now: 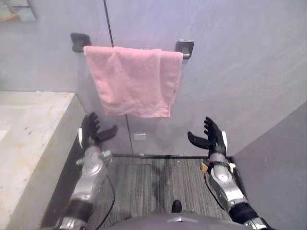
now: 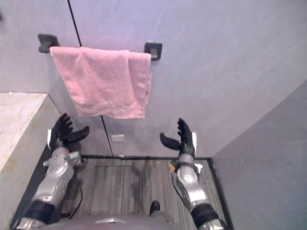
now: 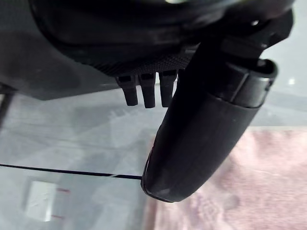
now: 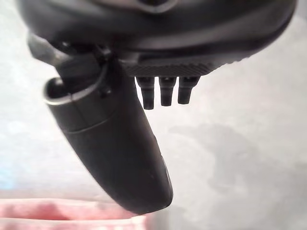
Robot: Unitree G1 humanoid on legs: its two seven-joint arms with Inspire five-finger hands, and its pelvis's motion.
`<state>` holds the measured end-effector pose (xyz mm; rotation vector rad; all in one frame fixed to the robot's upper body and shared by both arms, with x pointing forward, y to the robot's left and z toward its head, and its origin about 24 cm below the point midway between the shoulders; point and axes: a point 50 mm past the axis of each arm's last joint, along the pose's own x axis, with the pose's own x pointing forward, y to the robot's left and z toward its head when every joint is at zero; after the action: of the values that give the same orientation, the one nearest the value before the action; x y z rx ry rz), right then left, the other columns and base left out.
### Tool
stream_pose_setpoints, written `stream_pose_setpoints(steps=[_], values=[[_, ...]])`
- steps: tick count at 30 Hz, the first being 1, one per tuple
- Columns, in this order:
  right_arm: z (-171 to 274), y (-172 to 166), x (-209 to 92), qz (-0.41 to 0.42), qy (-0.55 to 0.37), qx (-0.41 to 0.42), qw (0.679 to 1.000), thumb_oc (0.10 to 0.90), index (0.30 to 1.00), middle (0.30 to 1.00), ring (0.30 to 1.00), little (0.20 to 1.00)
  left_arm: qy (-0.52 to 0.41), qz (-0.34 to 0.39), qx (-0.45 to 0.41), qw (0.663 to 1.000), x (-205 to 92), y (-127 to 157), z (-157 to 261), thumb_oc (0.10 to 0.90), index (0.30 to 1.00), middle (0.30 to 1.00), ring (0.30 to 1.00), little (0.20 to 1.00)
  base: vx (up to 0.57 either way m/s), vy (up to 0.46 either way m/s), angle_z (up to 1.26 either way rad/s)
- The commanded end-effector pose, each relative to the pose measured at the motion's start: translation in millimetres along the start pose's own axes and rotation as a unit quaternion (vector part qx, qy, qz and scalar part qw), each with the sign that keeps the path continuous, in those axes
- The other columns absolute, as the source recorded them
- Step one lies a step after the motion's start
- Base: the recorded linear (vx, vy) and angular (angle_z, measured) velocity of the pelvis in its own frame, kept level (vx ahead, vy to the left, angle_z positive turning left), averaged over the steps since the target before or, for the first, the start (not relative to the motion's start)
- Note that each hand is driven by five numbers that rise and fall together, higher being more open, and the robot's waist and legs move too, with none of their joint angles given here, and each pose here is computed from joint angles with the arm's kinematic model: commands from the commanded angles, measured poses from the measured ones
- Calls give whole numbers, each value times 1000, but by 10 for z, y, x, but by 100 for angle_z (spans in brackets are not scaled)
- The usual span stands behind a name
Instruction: Organize the bathroom.
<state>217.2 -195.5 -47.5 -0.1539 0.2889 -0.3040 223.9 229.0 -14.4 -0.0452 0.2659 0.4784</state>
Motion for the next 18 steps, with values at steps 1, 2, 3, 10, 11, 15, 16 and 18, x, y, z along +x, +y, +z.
stream_pose_setpoints(steps=[1,2,3,10,11,15,16,18], values=[[150,-228,156,-53,-33,14,998,800,900,900,900,900,1,20,-8,1000,106,139,-4,800,900,900,900,900,-108,9,0],[-40,-281,94,-59,6,4,998,800,900,900,900,900,31,49,9,998,46,305,-227,800,900,900,900,900,-120,9,0],[-101,-291,71,-61,20,2,998,800,900,900,900,900,44,58,10,997,26,359,-298,800,900,900,900,900,-111,5,-1],[-800,-372,-185,-50,191,-6,980,800,900,900,900,900,321,33,78,943,-397,705,-1376,800,900,900,900,900,-119,-40,6],[-849,-362,-205,-40,208,-12,977,800,900,900,900,900,348,31,87,933,-428,716,-1427,800,900,900,900,900,-106,-60,20],[-1078,-260,-316,18,287,-37,957,800,900,900,900,900,459,44,84,883,-676,798,-1686,800,900,900,900,900,-150,-104,45],[-1085,-259,-320,19,289,-38,957,800,900,900,900,900,461,42,85,882,-684,797,-1694,800,900,900,900,900,-225,-237,90],[-1154,-239,-362,46,315,-45,947,800,900,900,900,900,480,51,75,872,-745,778,-1742,800,900,900,900,900,-169,-207,68]])
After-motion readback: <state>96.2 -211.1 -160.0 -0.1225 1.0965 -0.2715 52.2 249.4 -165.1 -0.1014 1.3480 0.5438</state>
